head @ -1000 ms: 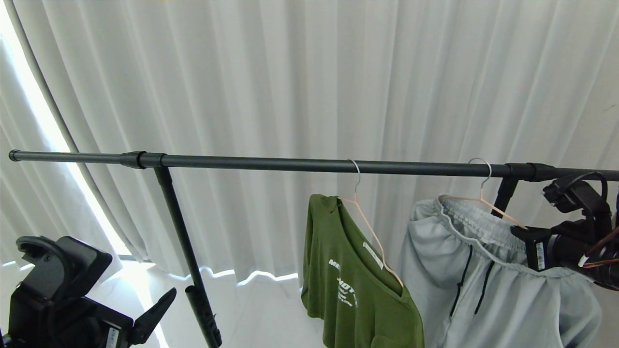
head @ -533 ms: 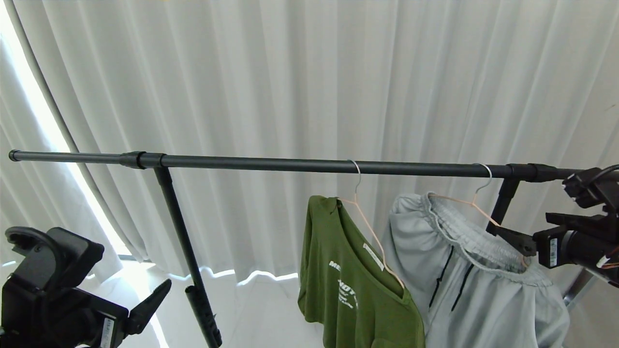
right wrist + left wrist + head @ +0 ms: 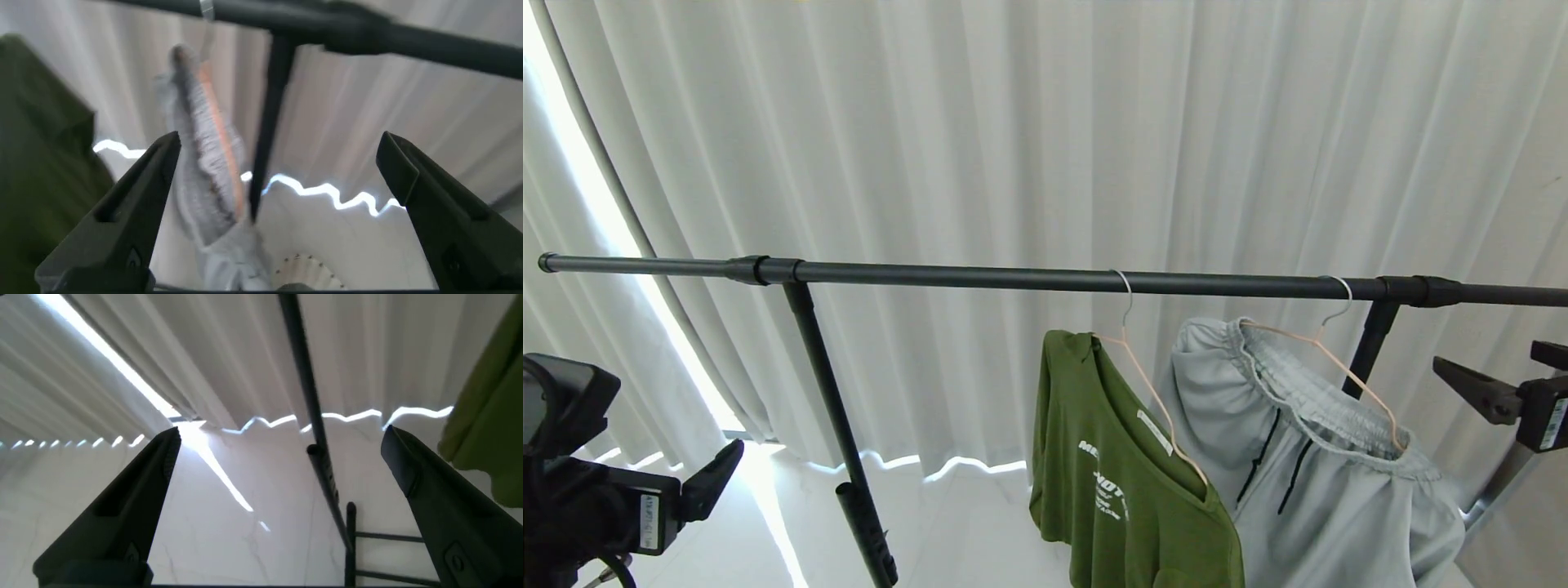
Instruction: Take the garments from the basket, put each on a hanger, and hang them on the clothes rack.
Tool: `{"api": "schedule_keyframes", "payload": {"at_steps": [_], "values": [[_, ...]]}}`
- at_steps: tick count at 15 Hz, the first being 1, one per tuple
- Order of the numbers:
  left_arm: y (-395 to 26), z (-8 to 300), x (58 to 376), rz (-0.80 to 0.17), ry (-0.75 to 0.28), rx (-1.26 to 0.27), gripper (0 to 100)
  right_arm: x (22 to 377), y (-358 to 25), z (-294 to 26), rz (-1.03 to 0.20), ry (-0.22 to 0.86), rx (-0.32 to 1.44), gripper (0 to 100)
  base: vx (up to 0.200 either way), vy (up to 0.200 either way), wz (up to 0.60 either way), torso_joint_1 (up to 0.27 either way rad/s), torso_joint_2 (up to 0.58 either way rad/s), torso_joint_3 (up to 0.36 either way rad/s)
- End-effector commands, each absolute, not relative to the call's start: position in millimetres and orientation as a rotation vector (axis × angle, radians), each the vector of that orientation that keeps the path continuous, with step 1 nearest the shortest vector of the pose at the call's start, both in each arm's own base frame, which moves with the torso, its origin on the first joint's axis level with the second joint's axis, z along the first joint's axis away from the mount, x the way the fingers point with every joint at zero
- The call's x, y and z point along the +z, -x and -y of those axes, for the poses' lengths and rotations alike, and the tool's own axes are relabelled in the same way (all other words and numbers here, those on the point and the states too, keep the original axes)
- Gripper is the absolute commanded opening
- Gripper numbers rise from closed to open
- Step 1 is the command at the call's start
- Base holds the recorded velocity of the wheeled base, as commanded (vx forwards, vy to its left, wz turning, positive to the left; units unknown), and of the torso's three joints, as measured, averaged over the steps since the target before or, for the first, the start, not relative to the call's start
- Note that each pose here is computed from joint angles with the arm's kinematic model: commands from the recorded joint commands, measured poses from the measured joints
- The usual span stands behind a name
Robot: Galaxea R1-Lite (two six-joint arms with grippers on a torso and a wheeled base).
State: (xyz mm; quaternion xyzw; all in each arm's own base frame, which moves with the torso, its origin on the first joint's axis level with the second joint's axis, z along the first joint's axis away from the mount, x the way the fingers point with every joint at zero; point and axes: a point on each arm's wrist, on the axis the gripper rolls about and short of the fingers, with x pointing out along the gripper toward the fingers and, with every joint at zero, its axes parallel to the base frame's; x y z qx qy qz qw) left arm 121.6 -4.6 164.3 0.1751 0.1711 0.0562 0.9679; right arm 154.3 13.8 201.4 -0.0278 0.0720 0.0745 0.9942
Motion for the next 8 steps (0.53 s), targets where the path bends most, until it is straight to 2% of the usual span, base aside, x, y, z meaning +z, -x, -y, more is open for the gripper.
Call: {"api": "schedule_keyframes", "payload": {"at_steps": [1,8], "values": [[-119.2,1.6,165.7,-0.338,-0.349,0.139,100,208.5,-144.4,-7.0,-0.097,0.055,0.107,100,-0.200,0.000,0.00,0.027,0.01,0.002],[-97.6,-1.3,156.5,-0.316,-0.350,0.158,100,209.0,-139.2,2.2,-0.086,0.071,0.040,100,-0.200,0.000,0.00,-0.002,0.00,0.006]]}}
